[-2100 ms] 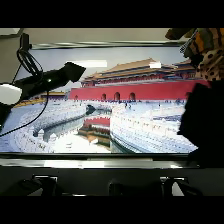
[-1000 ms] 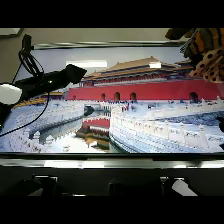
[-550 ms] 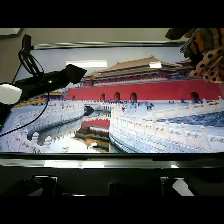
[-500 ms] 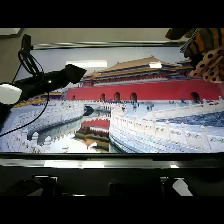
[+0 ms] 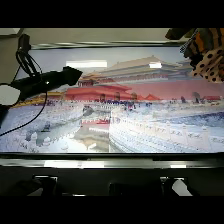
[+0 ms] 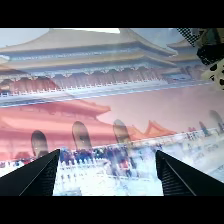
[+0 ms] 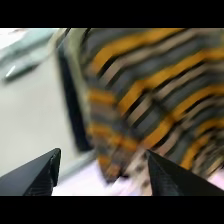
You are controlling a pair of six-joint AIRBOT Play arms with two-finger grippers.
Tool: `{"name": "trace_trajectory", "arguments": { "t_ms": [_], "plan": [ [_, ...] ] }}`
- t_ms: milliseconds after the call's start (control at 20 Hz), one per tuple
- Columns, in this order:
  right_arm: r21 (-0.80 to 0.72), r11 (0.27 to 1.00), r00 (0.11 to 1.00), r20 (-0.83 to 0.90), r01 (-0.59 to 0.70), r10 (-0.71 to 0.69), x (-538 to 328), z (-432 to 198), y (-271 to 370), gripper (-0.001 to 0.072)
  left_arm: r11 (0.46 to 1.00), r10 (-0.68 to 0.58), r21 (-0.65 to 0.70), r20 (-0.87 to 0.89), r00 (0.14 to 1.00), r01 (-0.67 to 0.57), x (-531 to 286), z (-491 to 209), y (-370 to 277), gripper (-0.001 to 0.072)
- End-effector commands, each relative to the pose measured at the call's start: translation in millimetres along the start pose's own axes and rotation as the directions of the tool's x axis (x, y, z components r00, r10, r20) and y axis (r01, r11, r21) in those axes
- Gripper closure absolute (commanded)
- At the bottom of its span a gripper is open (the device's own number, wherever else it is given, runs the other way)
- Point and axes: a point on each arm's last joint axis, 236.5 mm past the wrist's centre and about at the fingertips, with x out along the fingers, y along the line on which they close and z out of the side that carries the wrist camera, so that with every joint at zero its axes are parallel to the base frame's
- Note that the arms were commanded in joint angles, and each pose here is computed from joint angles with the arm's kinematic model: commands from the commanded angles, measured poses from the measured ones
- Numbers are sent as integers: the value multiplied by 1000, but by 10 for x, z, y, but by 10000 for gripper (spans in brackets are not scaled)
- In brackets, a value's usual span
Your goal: Fold the clothes and pants, and hang the long-sleeved shirts on hangers.
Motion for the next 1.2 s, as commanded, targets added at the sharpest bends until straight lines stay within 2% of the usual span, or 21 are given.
{"name": "trace_trajectory", "arguments": {
  "t_ms": [0,100,200,250,350,400,450,500,550,1150],
  "plan": [
    [-104,958,866,-462,-267,191,619,-1604,720,101,997,74,15,-39,996,-74,-146,-20,299,-13],
    [-307,879,706,-707,-364,45,623,-2653,807,101,991,134,15,-118,984,-133,-238,-161,567,-12],
    [-297,845,568,-823,-445,10,461,-3413,983,102,974,226,53,-238,945,-220,-375,-415,885,-11],
    [-294,818,504,-864,-495,-6,343,-3746,1031,103,958,288,89,-299,910,-274,-468,-560,1075,13],
    [-267,787,389,-920,-556,-37,67,-4338,1080,115,921,389,162,-387,836,-353,-617,-814,1394,190],
    [-262,772,342,-938,-579,-61,-60,-4576,1063,151,915,403,198,-416,815,-352,-640,-930,1477,355],
    [-252,758,302,-950,-601,-77,-172,-4766,1060,325,914,403,231,-436,804,-333,-637,-1021,1517,576],
    [-246,739,270,-959,-628,-90,-265,-4913,1053,601,912,403,265,-448,798,-312,-624,-1093,1545,664],
    [-240,734,254,-962,-635,-95,-315,-5003,1050,675,910,404,288,-452,796,-298,-607,-1138,1571,681],
    [-236,738,261,-962,-633,-85,-299,-5009,1061,673,905,407,318,-453,793,-283,-586,-1171,1602,679]
  ]
}}
